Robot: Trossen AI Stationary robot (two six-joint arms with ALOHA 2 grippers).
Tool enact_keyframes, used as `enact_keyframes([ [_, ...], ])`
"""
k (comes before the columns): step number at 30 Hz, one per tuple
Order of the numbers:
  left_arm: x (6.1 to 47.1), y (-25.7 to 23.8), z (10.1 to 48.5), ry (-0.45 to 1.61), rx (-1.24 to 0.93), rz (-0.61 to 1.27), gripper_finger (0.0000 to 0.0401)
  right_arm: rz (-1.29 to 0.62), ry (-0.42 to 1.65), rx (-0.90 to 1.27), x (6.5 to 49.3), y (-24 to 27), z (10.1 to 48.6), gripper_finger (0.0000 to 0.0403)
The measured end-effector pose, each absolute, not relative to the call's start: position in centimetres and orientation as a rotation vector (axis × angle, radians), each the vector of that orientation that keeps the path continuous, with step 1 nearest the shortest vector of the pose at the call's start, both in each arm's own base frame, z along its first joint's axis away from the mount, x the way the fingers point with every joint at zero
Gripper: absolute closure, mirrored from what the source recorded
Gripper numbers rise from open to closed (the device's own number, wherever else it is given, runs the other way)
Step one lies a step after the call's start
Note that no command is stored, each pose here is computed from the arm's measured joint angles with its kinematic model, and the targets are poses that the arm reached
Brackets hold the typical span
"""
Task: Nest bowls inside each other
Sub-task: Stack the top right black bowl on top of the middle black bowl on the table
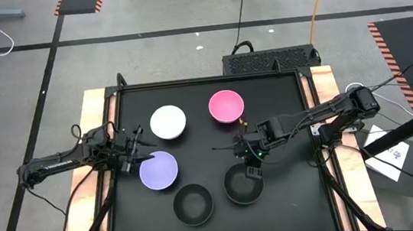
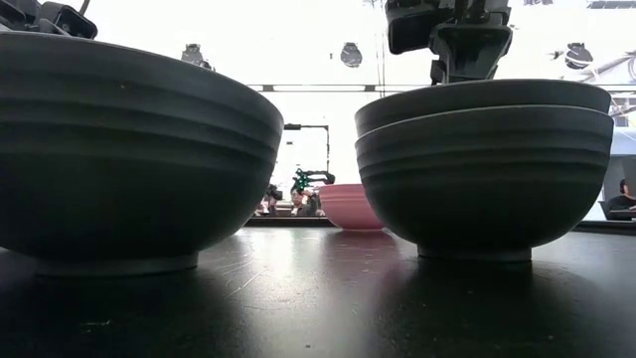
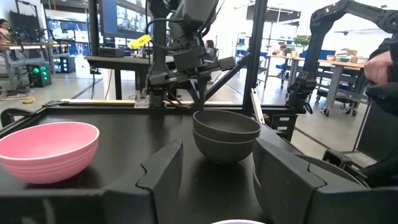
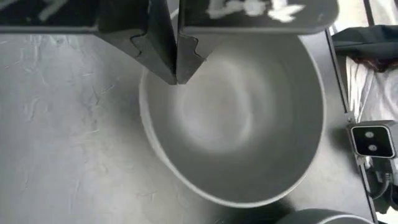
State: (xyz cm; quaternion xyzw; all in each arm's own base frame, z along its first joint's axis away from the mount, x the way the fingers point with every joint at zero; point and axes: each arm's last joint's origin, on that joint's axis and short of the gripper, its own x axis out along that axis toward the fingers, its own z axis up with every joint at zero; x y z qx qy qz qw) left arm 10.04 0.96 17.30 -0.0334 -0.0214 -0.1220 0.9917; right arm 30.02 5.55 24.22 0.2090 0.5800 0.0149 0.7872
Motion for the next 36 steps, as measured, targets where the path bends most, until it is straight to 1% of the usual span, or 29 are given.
enact_keyframes([
  [8,10.0,1.0,17.3,-0.045,-0.071,-0.247,0.0201,0.007,1.243,0.439,30.0,5.6,24.2,0.0403],
  [19,10.0,1.0,17.5,-0.065,-0.076,-0.249,0.0201,-0.043,1.302,0.509,28.9,4.7,20.5,0.0403],
  [36,10.0,0.9,17.6,-0.072,-0.074,-0.250,0.0201,0.028,1.191,0.476,29.9,4.8,21.2,0.0403],
])
